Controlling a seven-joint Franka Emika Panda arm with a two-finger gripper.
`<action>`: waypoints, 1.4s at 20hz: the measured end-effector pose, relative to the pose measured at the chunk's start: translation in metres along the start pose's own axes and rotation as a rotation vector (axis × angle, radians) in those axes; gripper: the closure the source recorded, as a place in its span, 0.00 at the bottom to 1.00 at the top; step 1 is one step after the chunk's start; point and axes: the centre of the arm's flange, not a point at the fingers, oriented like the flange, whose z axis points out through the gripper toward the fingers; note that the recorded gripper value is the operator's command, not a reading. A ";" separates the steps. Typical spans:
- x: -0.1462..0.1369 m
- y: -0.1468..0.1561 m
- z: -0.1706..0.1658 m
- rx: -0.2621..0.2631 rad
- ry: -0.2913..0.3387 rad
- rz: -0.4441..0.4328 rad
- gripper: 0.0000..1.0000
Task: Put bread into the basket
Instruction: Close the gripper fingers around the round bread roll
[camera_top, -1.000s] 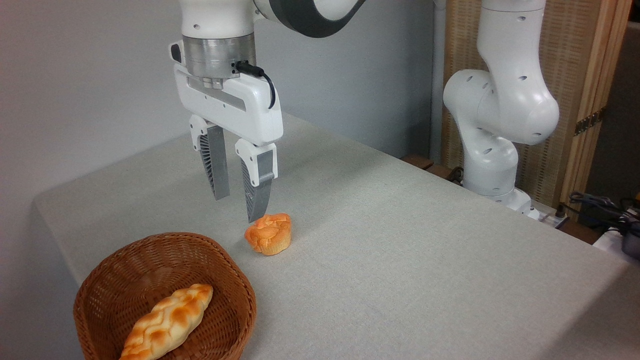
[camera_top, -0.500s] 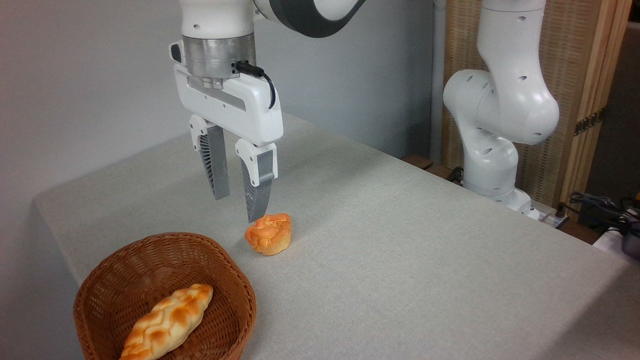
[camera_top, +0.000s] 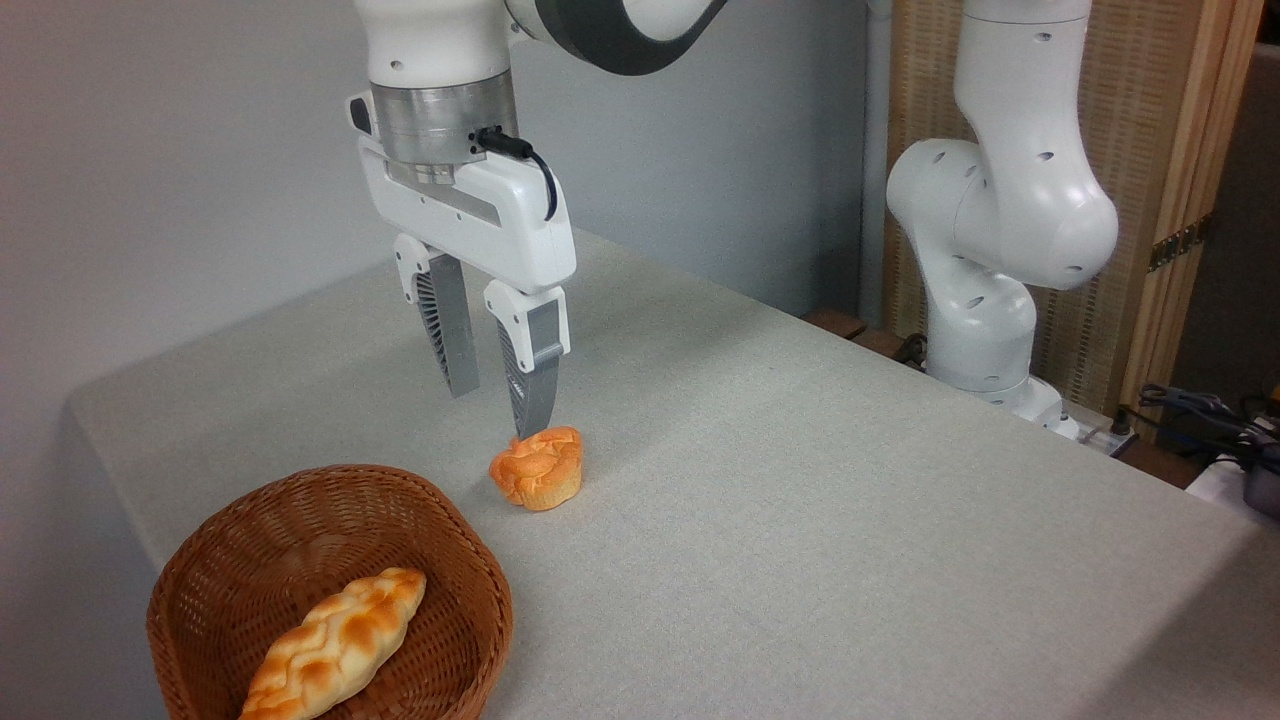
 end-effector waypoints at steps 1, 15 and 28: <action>0.000 0.001 0.002 -0.003 -0.004 0.003 0.00; 0.010 0.087 0.094 -0.115 -0.078 0.202 0.00; 0.013 0.091 0.147 -0.106 -0.073 0.220 0.19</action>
